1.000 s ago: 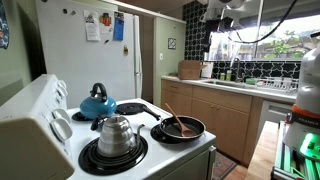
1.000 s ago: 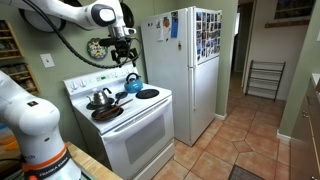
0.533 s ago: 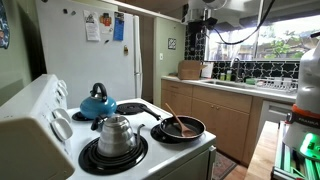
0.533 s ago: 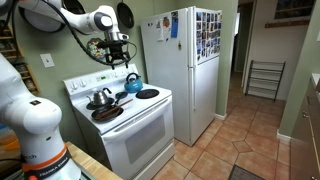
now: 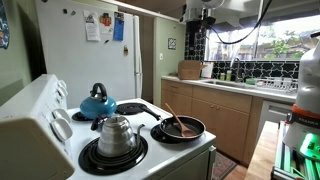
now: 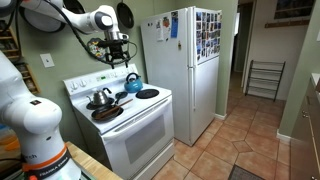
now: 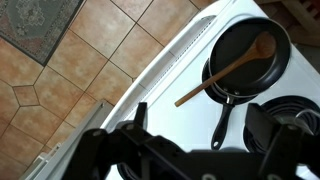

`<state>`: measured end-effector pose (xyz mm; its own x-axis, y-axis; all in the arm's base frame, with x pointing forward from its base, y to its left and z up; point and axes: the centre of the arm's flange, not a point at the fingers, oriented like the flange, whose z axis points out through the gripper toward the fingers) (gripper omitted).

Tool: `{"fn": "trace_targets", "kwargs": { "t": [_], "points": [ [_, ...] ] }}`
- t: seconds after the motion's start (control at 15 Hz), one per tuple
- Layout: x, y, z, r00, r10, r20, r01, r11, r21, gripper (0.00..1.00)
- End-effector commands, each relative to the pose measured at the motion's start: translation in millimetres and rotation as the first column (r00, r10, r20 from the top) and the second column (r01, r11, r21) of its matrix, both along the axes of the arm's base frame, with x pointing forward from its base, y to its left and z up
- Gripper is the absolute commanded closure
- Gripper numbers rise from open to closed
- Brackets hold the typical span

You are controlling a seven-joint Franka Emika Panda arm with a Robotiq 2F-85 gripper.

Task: Move the pan from the left plate to the right plate

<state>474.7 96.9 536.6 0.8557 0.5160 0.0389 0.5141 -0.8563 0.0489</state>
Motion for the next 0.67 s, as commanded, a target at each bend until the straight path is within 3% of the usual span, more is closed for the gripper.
{"fn": "trace_targets", "kwargs": {
  "t": [0.0, 0.27, 0.6],
  "points": [
    [4, 6, -3, 1.0, 0.013, -0.019, -0.013, 1.0, -0.016, 0.0],
    [8, 54, -34, 0.993, 0.082, -0.09, -0.083, 0.997, -0.003, 0.0],
    [4, 118, -89, 0.981, 0.031, -0.191, -0.024, 0.999, 0.042, 0.0]
  ]
}}
